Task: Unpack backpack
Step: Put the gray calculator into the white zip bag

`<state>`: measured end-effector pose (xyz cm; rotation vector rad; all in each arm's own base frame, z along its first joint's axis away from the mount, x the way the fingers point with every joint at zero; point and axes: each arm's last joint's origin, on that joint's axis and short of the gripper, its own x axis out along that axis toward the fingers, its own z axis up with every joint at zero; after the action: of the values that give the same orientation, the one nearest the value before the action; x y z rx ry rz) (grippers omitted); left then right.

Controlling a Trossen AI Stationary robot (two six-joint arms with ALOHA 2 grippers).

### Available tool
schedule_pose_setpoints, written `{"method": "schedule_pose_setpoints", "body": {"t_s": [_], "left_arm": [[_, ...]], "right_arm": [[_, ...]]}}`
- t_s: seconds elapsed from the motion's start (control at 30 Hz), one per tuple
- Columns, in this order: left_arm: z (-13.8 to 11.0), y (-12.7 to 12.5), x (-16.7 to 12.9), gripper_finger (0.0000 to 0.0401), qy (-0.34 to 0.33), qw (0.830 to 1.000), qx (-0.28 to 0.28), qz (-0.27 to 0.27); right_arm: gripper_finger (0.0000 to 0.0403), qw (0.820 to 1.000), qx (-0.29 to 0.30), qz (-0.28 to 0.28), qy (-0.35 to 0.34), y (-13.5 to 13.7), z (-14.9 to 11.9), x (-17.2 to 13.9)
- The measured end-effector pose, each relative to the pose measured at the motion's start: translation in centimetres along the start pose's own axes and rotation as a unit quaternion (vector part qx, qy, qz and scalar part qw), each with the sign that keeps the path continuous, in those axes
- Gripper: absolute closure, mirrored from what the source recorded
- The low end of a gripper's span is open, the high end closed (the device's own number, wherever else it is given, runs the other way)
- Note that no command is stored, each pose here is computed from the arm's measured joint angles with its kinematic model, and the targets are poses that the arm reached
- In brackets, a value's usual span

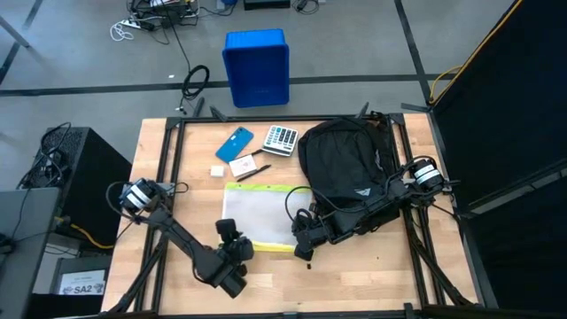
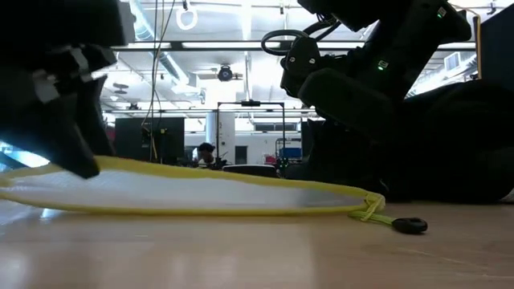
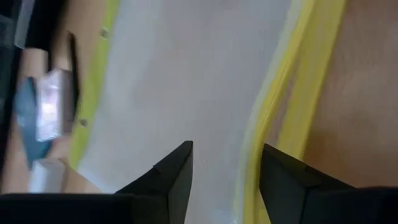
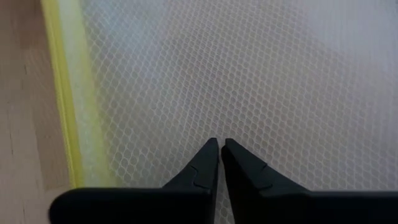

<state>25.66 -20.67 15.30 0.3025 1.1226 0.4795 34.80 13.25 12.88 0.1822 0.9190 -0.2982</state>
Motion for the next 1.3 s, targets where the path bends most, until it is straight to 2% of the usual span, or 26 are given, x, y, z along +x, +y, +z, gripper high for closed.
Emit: {"method": "schedule_pose_setpoints", "body": {"t_s": [0.27,0.53,0.67,0.8,0.87,1.0,1.1,1.17,1.3], "left_arm": [[-1.7,0.4,1.5,0.0259,0.040,0.999,0.014,0.009],[-3.0,0.8,2.5,0.0259,0.047,0.998,0.001,0.033],[-3.3,0.9,2.7,0.0282,0.048,0.998,-0.012,0.040],[-3.3,0.6,2.8,0.0367,0.060,0.998,-0.023,0.017],[-3.2,0.4,2.8,0.0391,0.067,0.997,-0.029,0.002],[-2.6,-0.4,2.0,0.0400,0.074,0.995,-0.061,-0.042],[-1.8,-1.4,0.5,0.0400,0.074,0.989,-0.102,-0.078],[-1.3,-2.1,-0.6,0.0401,0.067,0.985,-0.124,-0.102],[-0.7,-2.7,-2.4,0.0401,0.025,0.981,-0.156,-0.110]], "right_arm": [[0.0387,1.000,0.000,0.000,0.000,0.0,0.0,0.0],[0.0396,1.000,-0.003,0.000,0.000,0.0,0.0,0.0],[0.0398,1.000,-0.003,0.000,0.000,0.0,0.0,0.0],[0.0393,1.000,-0.005,0.000,0.000,0.0,0.0,0.0],[0.0390,1.000,-0.012,0.000,0.000,0.0,0.0,0.0],[0.0387,1.000,-0.022,0.000,0.000,0.0,0.0,0.0],[0.0390,0.998,-0.062,0.006,-0.008,0.2,0.1,-0.1],[0.0394,0.995,-0.093,0.006,-0.032,0.8,0.2,-0.6],[0.0402,0.988,-0.127,0.014,-0.083,1.9,0.8,-2.5]]}}
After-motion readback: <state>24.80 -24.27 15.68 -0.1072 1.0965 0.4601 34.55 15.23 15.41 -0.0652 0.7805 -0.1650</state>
